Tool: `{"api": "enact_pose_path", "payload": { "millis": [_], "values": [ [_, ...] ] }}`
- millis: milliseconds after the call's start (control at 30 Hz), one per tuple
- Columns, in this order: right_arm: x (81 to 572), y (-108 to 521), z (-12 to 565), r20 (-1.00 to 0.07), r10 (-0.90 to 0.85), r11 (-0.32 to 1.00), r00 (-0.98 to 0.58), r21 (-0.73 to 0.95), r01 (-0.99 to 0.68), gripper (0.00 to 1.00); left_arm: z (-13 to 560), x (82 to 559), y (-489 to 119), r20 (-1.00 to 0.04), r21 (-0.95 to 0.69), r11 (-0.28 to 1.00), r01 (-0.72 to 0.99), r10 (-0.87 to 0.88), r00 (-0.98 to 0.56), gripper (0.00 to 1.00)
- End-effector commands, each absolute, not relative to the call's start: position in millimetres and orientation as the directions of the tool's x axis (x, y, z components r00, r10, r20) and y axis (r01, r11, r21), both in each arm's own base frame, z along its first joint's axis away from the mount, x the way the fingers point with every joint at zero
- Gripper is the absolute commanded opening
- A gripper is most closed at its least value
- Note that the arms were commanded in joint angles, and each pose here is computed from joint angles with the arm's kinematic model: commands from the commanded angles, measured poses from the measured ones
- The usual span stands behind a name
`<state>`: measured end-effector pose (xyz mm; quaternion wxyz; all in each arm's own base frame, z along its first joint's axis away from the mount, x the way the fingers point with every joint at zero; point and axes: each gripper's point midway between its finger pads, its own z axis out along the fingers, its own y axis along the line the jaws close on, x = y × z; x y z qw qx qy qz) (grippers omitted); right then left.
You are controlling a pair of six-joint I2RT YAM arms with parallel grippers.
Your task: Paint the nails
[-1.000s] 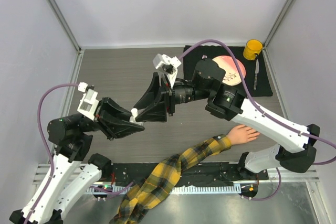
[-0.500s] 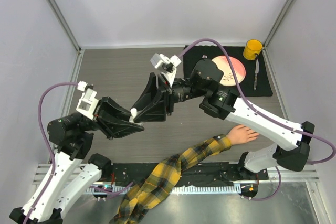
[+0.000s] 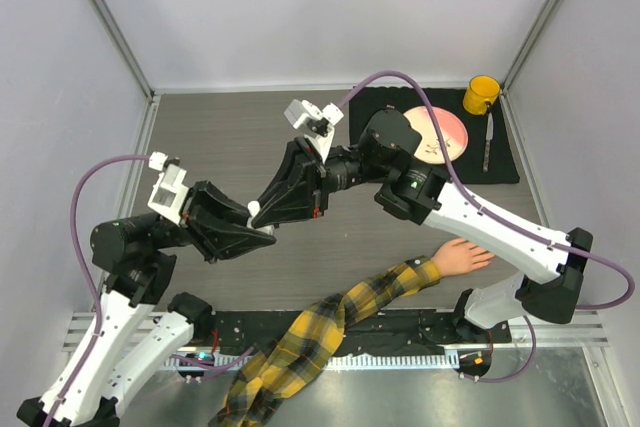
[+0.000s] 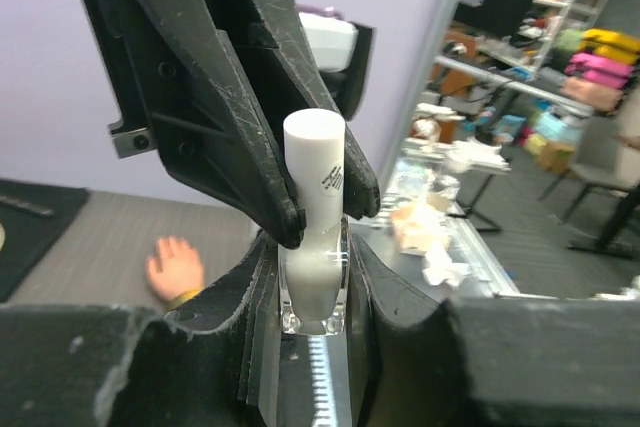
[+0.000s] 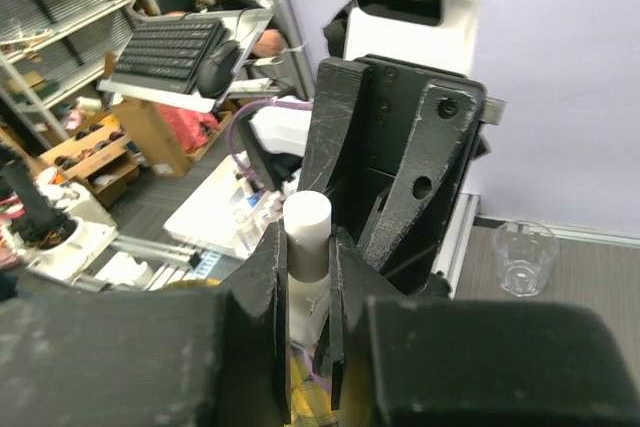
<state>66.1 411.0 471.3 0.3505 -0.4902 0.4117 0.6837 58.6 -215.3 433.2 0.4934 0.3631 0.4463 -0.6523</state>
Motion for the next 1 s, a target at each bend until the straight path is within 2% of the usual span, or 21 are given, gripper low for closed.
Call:
{"api": "enact_pose_path", "payload": {
  "millis": [0, 67, 167, 200, 233, 267, 300, 333, 400, 433, 467, 533, 700, 767, 800, 833, 933, 967],
  "values": [
    [81.8, 417.7, 456.8, -0.96, 0.04, -0.321, -0.277, 0.251, -0.913, 0.0, 439.3, 88.4, -211.9, -0.93, -0.198, 0.097, 0.975, -0.335, -0.155, 0.0],
    [88.7, 418.2, 447.8, -0.962, 0.018, -0.267, -0.271, 0.257, -0.929, 0.0, 443.3, 105.1, -206.0, -0.944, -0.132, 0.223, 0.966, -0.325, -0.054, 0.0],
    [114.1, 421.2, 431.7, -0.965, -0.016, -0.066, -0.261, 0.261, -0.963, 0.0, 445.8, 143.2, -190.3, -0.949, -0.104, 0.448, 0.888, -0.313, 0.047, 0.0],
    [132.6, 431.8, 425.8, -0.976, -0.005, 0.133, -0.217, 0.214, -0.968, 0.01, 446.0, 153.2, -185.9, -0.949, -0.101, 0.498, 0.862, -0.309, 0.068, 0.0],
    [136.4, 432.0, 404.8, -0.975, -0.085, 0.272, -0.204, 0.174, -0.946, 0.0, 447.3, 168.7, -178.2, -0.947, -0.094, 0.573, 0.814, -0.305, 0.105, 0.0],
    [135.4, 436.7, 416.5, -0.986, -0.085, 0.404, -0.142, 0.097, -0.91, 0.0, 443.7, 182.2, -175.4, -0.951, -0.081, 0.617, 0.783, -0.282, 0.124, 0.0],
    [181.6, 402.4, 417.4, -0.993, -0.087, 0.778, -0.085, -0.014, -0.628, 0.0, 441.1, 191.5, -173.2, -0.953, -0.079, 0.646, 0.759, -0.272, 0.132, 0.0],
    [152.8, 425.6, 386.2, -0.98, -0.182, 0.816, -0.078, -0.106, -0.569, 0.0, 442.2, 202.1, -169.1, -0.95, -0.081, 0.682, 0.727, -0.273, 0.15, 0.0],
    [155.6, 412.7, 406.3, -0.988, -0.146, 0.937, -0.043, -0.124, -0.327, 0.0, 438.4, 214.1, -169.0, -0.947, -0.09, 0.704, 0.704, -0.28, 0.16, 0.0],
    [146.3, 437.8, 378.2, -0.975, -0.218, 0.924, -0.042, -0.192, -0.331, 0.0, 440.7, 217.6, -166.8, -0.939, -0.095, 0.716, 0.691, -0.296, 0.177, 0.0],
    [143.8, 446.4, 390.9, -0.985, -0.166, 0.928, -0.055, -0.137, -0.347, 0.0, 449.1, 216.8, -166.0, -0.923, -0.094, 0.714, 0.694, -0.324, 0.208, 0.0],
    [139.3, 466.6, 377.0, -0.98, -0.187, 0.911, -0.067, -0.148, -0.384, 0.0, 446.0, 219.8, -166.9, -0.92, -0.103, 0.715, 0.692, -0.332, 0.206, 0.0],
    [135.1, 477.1, 388.0, -0.986, -0.146, 0.895, -0.08, -0.097, -0.436, 0.0, 434.7, 213.3, -172.5, -0.926, -0.132, 0.679, 0.722, -0.345, 0.155, 0.0],
    [129.4, 482.4, 387.8, -0.986, -0.138, 0.871, -0.093, -0.076, -0.486, 0.05, 433.2, 206.3, -170.2, -0.923, -0.136, 0.673, 0.727, -0.353, 0.154, 0.0],
    [127.9, 483.5, 388.5, -0.986, -0.133, 0.861, -0.099, -0.066, -0.504, 0.09, 426.5, 205.0, -170.9, -0.927, -0.144, 0.668, 0.73, -0.349, 0.137, 0.0],
    [125.4, 485.3, 389.6, -0.986, -0.128, 0.849, -0.105, -0.055, -0.525, 0.19, 425.7, 200.1, -169.3, -0.926, -0.141, 0.665, 0.734, -0.35, 0.14, 0.0],
    [111.3, 489.2, 396.5, -0.984, -0.123, 0.776, -0.127, -0.016, -0.631, 0.38, 411.0, 195.4, -168.7, -0.941, -0.144, 0.664, 0.734, -0.321, 0.106, 0.0],
    [106.9, 488.8, 395.1, -0.983, -0.129, 0.755, -0.132, -0.011, -0.656, 0.58, 409.2, 191.2, -167.5, -0.943, -0.142, 0.662, 0.736, -0.316, 0.102, 0.0]
  ]
}}
